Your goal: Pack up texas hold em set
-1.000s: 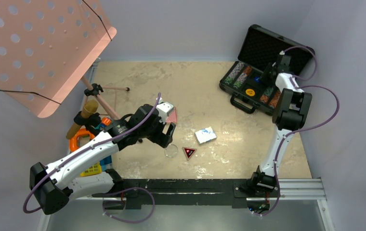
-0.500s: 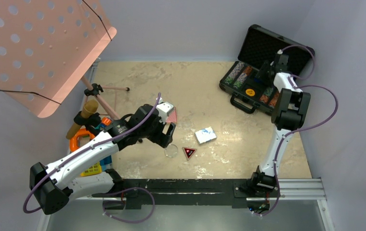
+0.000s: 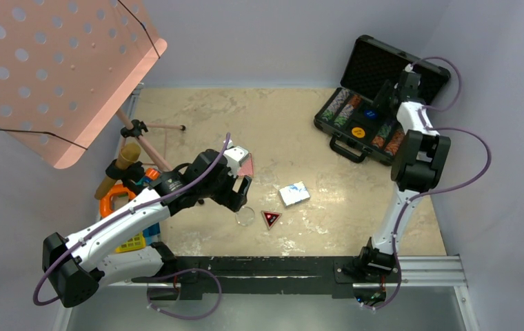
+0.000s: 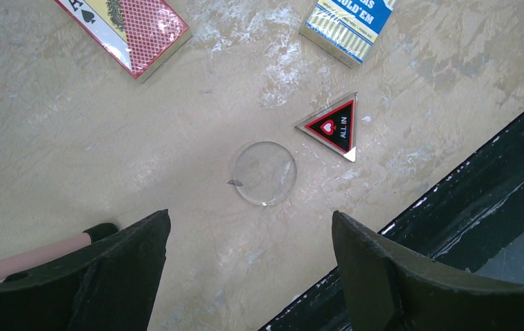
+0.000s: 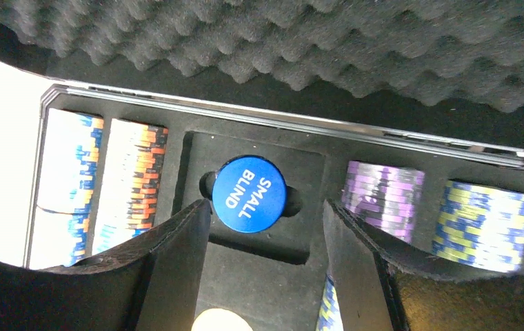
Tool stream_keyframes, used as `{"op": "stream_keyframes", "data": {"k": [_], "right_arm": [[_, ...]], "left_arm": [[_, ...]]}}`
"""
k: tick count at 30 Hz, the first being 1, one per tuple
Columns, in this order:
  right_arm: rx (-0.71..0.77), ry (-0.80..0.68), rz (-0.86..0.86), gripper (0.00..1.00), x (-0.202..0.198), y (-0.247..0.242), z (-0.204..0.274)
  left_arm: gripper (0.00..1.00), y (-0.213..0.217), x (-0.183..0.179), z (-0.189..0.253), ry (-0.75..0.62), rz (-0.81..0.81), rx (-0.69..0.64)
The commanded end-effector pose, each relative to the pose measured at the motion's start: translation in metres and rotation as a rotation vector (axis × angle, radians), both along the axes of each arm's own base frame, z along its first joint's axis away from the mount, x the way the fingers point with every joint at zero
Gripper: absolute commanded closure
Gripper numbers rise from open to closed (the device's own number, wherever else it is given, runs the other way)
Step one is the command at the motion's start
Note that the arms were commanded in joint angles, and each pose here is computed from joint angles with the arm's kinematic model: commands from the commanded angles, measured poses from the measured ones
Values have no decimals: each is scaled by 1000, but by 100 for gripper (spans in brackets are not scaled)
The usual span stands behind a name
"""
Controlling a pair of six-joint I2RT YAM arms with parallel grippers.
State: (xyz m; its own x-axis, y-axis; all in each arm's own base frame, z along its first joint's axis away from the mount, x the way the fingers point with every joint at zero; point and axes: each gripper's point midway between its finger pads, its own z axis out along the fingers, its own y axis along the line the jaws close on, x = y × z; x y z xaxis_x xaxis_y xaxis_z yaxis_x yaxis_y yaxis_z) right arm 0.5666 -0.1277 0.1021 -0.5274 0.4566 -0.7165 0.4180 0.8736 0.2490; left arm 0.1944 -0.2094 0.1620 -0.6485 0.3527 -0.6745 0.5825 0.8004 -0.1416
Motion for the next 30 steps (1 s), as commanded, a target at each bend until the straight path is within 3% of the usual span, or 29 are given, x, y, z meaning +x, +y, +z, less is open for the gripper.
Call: {"op": "stream_keyframes", "data": {"k": [1,11,19,24,30], "right_arm": [[-59,-75,-10,35,-6,-9,46],[-2,-235,187,32,-50,72,113],[85,-214,456,29,-113,178,100],[138,-225,506,28,-145,193,88],[80,-228,522,27,-174,188,92]], "left_arm": [[10,-6,7,22,-64,-20,-44],[8,-7,12,14,-27,24,-30],[8,-5,38,5,101,194,-103],[9,4,73,5,121,419,-90],[8,0,114,-7,104,597,-48]]}}
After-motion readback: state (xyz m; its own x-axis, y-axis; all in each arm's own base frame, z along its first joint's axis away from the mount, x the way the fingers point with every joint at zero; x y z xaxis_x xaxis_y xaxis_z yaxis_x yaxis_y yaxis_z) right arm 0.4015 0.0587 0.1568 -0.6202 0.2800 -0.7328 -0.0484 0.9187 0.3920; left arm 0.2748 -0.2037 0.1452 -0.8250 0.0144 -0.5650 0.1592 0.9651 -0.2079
